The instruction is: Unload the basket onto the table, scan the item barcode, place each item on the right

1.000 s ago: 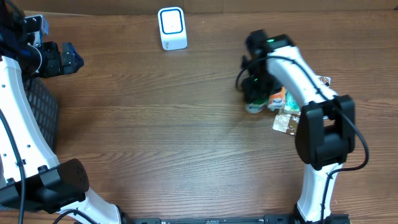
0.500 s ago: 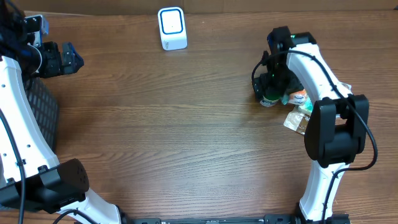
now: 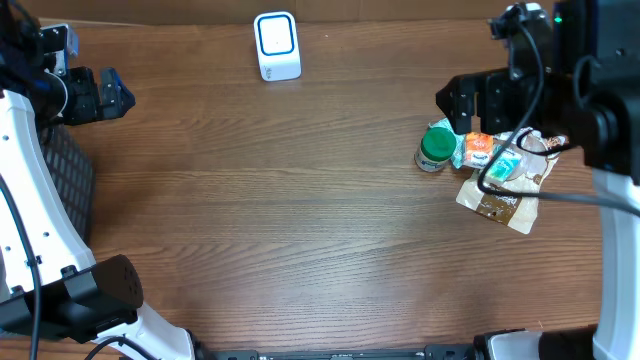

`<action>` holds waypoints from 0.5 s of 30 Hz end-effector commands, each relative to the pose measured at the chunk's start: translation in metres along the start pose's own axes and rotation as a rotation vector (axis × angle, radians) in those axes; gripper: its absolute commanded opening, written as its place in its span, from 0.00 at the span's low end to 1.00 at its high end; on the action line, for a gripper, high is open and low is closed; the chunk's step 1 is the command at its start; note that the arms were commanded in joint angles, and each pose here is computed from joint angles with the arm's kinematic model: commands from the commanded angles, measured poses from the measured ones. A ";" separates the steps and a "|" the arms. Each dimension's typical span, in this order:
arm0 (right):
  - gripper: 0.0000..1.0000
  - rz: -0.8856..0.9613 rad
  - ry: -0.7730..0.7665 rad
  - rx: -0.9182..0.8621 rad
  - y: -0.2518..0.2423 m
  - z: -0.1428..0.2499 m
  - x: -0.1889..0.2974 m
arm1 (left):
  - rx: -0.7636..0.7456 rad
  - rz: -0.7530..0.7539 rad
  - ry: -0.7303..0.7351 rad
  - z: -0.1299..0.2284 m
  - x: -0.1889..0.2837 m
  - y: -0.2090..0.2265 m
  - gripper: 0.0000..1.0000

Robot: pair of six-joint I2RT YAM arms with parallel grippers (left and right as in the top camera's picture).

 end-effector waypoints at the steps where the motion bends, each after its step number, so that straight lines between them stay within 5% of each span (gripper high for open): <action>1: 1.00 0.029 0.002 -0.004 -0.001 0.003 0.004 | -0.026 -0.002 -0.028 0.000 0.009 -0.002 1.00; 10: 1.00 0.116 -0.012 0.000 -0.008 0.002 0.006 | -0.026 -0.001 -0.028 0.000 0.009 -0.002 1.00; 15: 1.00 0.158 -0.239 0.046 -0.010 -0.011 0.016 | -0.026 -0.002 -0.028 0.000 0.009 -0.002 1.00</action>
Point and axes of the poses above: each gripper's point midway between its finger pads, its own x axis back along the fingers, its own y axis along the line the jaws close on, z = x × y, the point moved 9 cm from there along x, back along the fingers, and after that the axes turned 2 degrees about x, right-handed, at the moved point
